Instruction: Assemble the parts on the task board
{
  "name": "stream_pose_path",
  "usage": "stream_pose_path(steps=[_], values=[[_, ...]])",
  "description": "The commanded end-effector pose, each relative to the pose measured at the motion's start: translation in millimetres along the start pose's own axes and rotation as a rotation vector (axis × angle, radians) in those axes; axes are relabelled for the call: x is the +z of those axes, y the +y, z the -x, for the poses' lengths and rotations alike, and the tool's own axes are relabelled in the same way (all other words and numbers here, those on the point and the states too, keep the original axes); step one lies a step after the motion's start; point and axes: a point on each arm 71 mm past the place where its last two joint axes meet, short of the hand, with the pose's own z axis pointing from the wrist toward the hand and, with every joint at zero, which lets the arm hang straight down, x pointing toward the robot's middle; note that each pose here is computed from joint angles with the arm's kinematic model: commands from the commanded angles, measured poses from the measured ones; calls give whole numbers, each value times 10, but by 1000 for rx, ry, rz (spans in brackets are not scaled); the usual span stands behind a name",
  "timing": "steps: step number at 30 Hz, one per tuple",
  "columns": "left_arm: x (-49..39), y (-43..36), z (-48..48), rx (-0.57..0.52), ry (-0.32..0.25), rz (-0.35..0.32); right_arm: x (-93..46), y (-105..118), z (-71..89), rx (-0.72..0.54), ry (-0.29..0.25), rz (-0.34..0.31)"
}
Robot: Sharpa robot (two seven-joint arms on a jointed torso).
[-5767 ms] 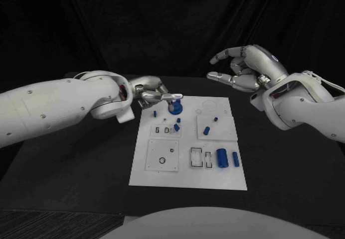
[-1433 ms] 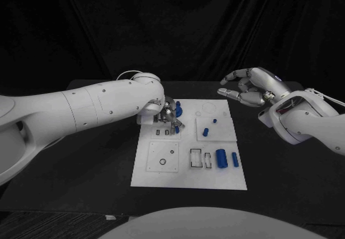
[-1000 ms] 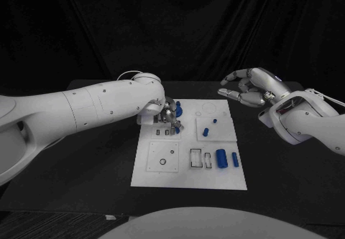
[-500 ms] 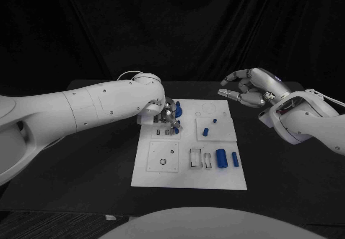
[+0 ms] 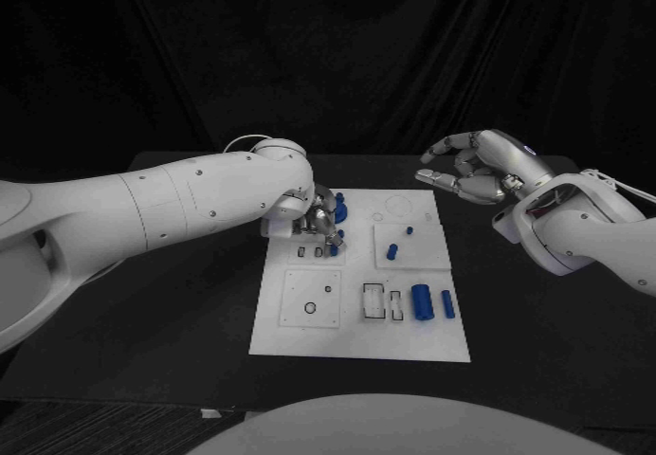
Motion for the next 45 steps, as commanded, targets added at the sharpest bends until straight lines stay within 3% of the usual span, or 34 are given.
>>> stream_pose_path(steps=[1, 21, 45], values=[[6, -22, -20, 2, 10, -26, -4, -13, -11, 0, 5, -14], [-3, 2, -8, -12, -8, -46, -1, -26, -15, -1, 6, -17], [-34, 119, 23, -47, -47, -75, -8, -50, -31, -1, 19, -31]])
